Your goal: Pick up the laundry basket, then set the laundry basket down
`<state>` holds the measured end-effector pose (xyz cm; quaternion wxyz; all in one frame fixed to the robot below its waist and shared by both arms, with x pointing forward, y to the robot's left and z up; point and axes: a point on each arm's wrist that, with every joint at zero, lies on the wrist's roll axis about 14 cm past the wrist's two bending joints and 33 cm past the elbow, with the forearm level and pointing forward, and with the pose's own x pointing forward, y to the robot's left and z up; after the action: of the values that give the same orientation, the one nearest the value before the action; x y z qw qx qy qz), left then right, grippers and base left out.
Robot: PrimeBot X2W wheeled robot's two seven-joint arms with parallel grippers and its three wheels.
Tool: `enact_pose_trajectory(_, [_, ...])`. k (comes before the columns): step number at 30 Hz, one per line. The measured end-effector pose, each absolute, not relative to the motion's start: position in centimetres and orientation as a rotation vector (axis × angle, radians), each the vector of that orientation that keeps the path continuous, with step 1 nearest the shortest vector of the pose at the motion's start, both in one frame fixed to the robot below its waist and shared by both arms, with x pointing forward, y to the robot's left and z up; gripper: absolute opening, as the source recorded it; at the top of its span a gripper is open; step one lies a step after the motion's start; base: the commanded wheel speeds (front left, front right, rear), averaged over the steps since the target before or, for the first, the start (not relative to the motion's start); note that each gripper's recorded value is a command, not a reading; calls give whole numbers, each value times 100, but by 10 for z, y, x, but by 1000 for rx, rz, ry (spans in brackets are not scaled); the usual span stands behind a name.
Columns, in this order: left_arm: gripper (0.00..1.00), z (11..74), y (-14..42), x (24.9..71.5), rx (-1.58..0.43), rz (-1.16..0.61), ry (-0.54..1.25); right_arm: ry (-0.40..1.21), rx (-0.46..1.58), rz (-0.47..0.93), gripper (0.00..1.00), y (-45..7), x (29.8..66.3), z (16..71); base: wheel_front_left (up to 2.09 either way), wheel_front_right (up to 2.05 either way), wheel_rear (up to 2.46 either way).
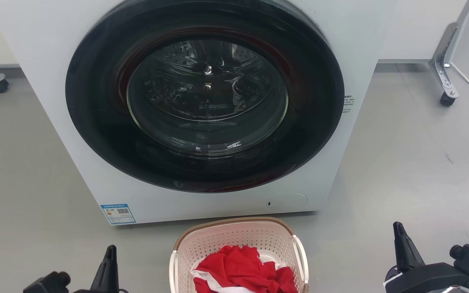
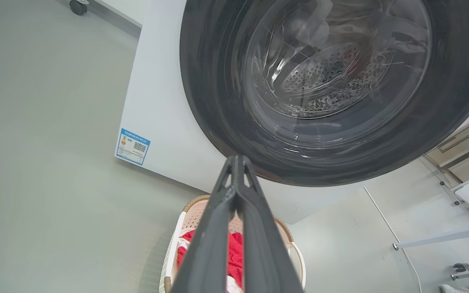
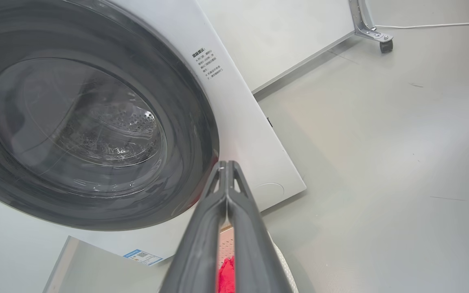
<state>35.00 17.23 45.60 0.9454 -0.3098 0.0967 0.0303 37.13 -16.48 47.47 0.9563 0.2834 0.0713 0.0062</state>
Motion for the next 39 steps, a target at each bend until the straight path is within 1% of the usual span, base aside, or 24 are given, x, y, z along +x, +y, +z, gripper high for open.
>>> enact_pose_trajectory(22, [0, 455, 178, 357, -912, 85, 212, 177, 881, -45, 0, -177, 374, 470, 0, 0, 0])
enact_pose_trajectory(39, [0, 460, 182, 364, -1162, 88, 189, 154, 1142, -71, 0, -187, 378, 473, 0, 0, 0])
